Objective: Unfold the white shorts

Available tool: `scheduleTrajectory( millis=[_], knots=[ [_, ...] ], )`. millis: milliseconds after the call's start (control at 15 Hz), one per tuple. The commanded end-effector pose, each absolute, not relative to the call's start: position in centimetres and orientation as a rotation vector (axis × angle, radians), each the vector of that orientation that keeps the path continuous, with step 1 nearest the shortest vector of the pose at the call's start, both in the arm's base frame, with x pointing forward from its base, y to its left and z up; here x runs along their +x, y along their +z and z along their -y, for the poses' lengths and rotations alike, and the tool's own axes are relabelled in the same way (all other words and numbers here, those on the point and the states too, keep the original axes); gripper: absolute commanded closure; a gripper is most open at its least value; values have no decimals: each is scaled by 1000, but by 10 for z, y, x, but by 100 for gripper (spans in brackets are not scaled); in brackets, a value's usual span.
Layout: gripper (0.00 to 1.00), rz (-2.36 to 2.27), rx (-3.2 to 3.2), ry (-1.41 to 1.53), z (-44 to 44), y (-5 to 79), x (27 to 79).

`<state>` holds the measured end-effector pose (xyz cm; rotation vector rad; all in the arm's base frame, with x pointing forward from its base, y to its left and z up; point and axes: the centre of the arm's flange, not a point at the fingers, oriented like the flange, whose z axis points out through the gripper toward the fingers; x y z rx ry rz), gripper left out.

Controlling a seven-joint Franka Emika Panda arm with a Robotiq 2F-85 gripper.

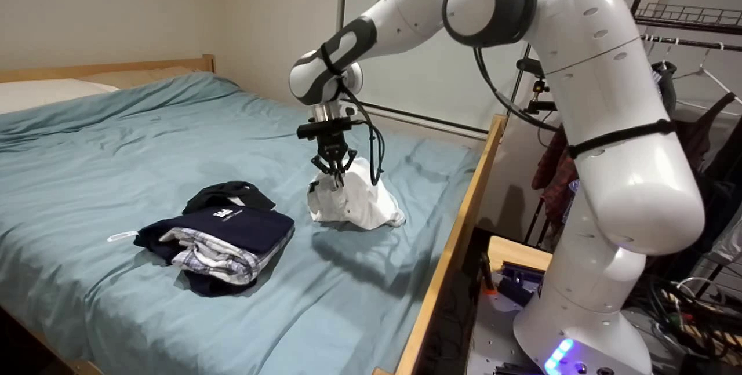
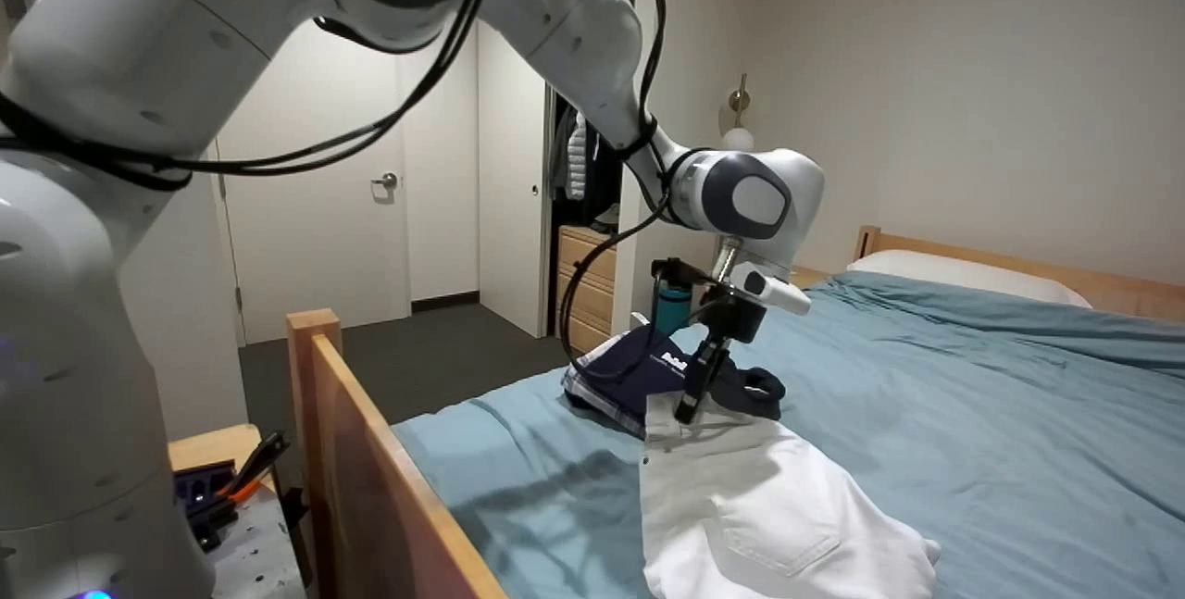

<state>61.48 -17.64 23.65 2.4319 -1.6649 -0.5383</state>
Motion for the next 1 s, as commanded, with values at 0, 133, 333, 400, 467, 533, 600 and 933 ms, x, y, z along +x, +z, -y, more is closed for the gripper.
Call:
scheduleTrajectory(
  millis=[0, 133, 333, 400, 467, 533, 600, 933],
  knots=[
    [99, 1467, 2374, -696, 171, 190, 684],
    [99, 1385, 2316, -774, 163, 159, 694],
    [70, 1317, 2279, -808, 156, 130, 704],
    [69, 1298, 2283, -798, 156, 123, 707],
    [63, 1284, 2293, -761, 156, 118, 713],
    [57, 1277, 2298, -722, 157, 114, 717],
    [52, 1284, 2329, -682, 157, 110, 722],
    [18, 1301, 2308, -557, 160, 107, 741]
  ],
)
